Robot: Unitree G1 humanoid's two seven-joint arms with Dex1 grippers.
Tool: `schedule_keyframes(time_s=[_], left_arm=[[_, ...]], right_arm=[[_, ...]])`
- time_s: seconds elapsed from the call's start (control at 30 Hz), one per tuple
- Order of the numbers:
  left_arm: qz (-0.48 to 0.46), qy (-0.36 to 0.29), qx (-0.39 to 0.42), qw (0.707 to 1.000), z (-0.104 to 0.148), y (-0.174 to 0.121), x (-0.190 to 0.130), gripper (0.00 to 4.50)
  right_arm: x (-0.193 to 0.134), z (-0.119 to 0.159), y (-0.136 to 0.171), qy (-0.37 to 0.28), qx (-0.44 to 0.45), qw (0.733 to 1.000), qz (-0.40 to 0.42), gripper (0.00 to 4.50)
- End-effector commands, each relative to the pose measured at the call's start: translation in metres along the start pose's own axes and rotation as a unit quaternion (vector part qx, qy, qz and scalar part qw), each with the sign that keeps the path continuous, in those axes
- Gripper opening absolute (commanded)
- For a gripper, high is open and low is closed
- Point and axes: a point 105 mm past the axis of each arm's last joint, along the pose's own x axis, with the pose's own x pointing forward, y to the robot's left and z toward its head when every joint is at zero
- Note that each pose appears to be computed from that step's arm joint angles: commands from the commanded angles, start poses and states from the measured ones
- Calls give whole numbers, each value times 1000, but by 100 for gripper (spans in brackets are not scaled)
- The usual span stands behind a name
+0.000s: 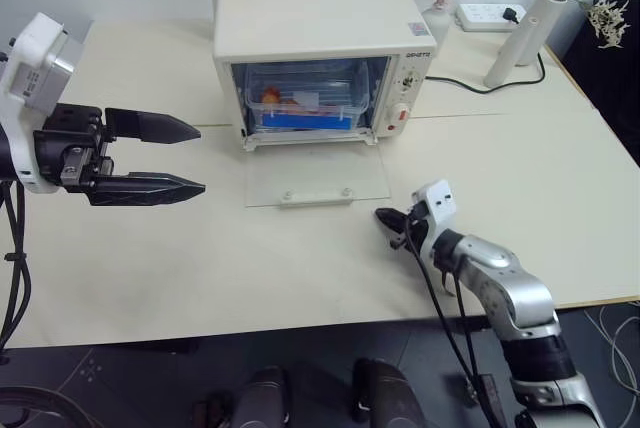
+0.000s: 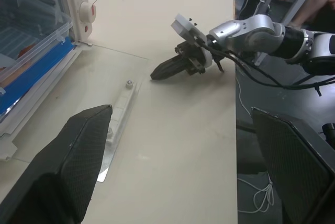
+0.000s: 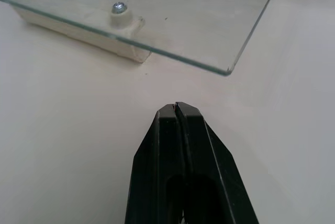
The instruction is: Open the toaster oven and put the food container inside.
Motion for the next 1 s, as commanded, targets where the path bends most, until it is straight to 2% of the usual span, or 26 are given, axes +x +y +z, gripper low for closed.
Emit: schedule_keyframes(time_s=[0.03, 0.17, 0.3, 0.4, 0.5, 0.63, 0.73, 0.87, 1.0], left_arm=[[30, 2, 41, 999, 8, 3, -6, 448], [36, -4, 39, 999, 7, 6, -8, 448], [52, -6, 43, 998, 4, 10, -11, 448], [71, -21, 45, 996, 7, 15, -14, 448], [98, -44, 38, 993, 11, 24, -20, 450], [139, -77, 26, 987, 15, 37, -31, 450], [149, -84, 23, 985, 15, 40, -36, 450], [154, -78, 26, 985, 12, 39, -40, 450], [154, -73, 30, 985, 11, 37, -40, 450]], right_arm=[[6, 23, -8, -36, -26, 999, -6, 0], [2, 66, -14, -84, -51, 995, 4, 0], [-22, 143, -11, -178, -43, 982, 43, 0], [-38, 166, -12, -190, -45, 979, 61, 0], [-53, 172, -14, -173, -53, 980, 86, 57], [-85, 169, -14, -124, -87, 979, 137, 195], [-103, 169, -22, -97, -98, 980, 140, 297], [-124, 179, -37, -96, -94, 983, 122, 435], [-132, 179, -39, -93, -87, 983, 130, 443]])
